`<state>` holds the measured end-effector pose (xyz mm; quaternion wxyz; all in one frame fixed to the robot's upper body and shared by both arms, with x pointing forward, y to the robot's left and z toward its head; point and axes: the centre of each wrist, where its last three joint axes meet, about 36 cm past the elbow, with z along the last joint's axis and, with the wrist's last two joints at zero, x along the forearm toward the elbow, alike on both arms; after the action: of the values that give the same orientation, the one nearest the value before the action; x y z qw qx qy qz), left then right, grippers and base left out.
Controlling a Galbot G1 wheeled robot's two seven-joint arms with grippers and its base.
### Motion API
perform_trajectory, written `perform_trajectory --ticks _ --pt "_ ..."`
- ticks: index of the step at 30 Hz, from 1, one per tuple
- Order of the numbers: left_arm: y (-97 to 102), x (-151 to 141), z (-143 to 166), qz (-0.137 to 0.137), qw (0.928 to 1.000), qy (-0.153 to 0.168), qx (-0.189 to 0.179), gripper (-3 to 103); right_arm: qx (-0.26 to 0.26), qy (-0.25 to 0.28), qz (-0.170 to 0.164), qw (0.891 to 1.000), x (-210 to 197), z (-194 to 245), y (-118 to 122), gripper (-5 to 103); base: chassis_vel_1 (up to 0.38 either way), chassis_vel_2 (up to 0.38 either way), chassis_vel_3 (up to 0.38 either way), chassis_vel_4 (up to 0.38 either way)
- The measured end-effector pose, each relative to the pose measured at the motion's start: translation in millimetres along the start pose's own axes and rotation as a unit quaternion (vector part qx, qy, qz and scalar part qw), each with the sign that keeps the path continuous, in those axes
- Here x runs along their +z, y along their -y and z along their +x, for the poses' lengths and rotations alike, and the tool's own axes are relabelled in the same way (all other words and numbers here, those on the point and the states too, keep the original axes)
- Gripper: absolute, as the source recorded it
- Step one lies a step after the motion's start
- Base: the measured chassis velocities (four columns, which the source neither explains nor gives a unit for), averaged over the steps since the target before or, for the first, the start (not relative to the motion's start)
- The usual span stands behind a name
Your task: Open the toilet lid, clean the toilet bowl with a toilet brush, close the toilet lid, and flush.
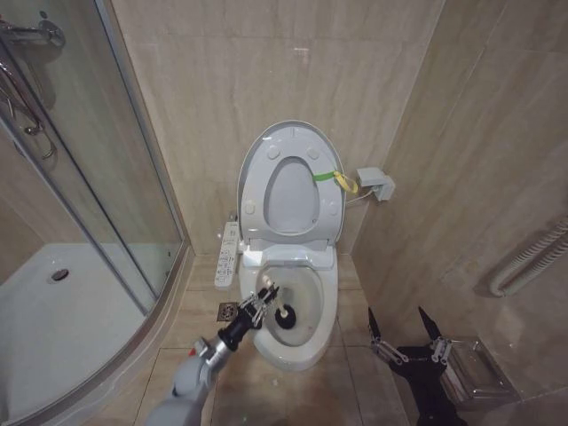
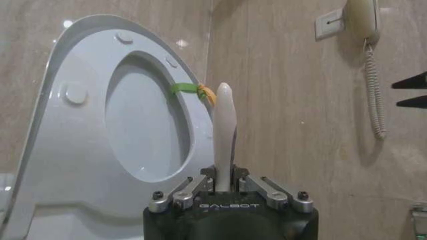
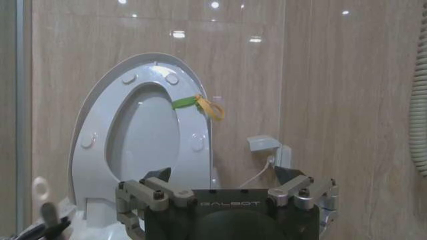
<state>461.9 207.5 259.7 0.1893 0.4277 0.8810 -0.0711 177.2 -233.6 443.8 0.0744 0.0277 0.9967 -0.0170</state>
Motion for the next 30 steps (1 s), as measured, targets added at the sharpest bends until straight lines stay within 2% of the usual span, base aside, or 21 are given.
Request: perform_trajectory --ticks 3,19,24,30 --pt "-9.9 7 -13 0.003 1.0000 -0.001 0.005 16 0.000 0.000 0.000 1.000 0 0 0 100 0.000 0.000 0.000 0.000" --pt "-23.8 43 -63 0.051 0.9987 -0.008 0.005 16 0.000 0.000 0.000 1.000 0 0 0 100 0.000 0.000 0.000 0.000" --pt "-16.4 51 -77 0.065 0.9977 -0.011 0.014 16 0.000 0.000 0.000 1.000 0 0 0 100 0.000 0.000 0.000 0.000" --pt "-2.3 70 -75 0.090 0.9955 -0.029 0.015 16 0.000 0.000 0.000 1.000 0 0 0 100 0.000 0.000 0.000 0.000"
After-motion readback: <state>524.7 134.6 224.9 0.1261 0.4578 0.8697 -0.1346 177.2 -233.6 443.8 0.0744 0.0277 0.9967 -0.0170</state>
